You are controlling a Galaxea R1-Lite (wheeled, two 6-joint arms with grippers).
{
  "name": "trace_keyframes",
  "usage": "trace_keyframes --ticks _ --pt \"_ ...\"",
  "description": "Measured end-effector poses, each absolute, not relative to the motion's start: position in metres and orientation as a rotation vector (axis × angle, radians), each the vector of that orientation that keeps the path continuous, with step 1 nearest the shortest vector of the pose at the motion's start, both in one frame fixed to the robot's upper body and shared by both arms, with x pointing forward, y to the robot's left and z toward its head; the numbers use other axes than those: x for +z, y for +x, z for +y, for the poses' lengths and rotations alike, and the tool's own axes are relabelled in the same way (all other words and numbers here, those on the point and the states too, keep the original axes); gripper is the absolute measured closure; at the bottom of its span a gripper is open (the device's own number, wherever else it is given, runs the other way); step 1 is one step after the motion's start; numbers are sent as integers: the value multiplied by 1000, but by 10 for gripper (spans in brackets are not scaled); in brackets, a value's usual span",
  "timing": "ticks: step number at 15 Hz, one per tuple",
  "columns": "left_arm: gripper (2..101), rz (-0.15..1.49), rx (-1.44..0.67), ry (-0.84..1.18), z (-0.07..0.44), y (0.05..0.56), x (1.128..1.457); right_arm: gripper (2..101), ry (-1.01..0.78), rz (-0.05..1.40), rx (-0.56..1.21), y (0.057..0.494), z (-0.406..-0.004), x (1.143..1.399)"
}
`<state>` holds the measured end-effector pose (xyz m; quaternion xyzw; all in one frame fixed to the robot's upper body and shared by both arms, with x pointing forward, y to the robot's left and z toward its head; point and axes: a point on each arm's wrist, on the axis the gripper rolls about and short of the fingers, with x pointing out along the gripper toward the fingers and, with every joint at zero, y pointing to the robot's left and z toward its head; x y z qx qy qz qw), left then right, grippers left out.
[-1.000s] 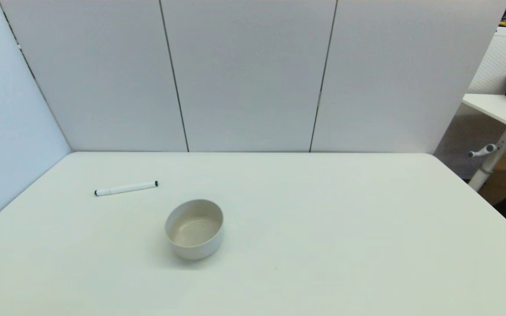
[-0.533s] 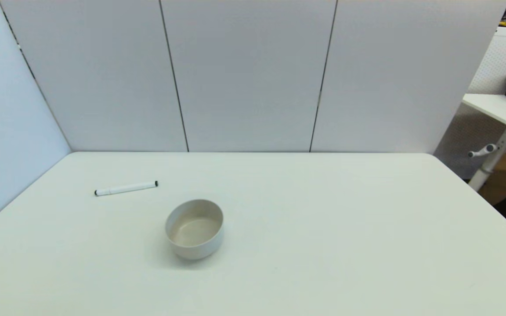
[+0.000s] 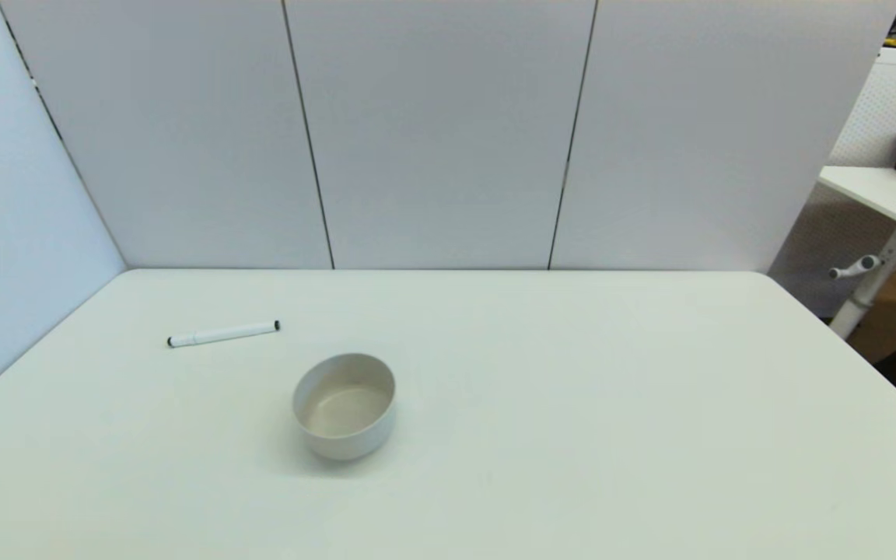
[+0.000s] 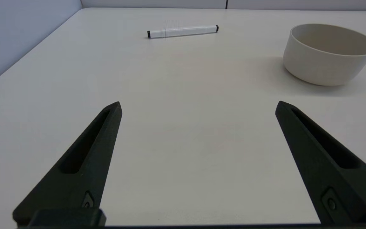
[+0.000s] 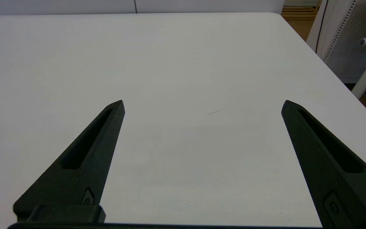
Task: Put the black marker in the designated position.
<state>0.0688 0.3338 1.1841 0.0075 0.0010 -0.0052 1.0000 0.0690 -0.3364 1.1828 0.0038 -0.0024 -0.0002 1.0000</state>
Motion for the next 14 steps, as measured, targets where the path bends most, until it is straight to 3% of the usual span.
trace_keyframes --ticks 4,7,14 --pt "54 62 9 35 334 77 1214 46 7 -4 -1 69 -336 1183" --pt "54 179 36 44 334 103 1254 46 8 -4 0 69 -336 1183" --pt "54 415 -11 117 333 237 1333 46 8 -4 0 69 -336 1183"
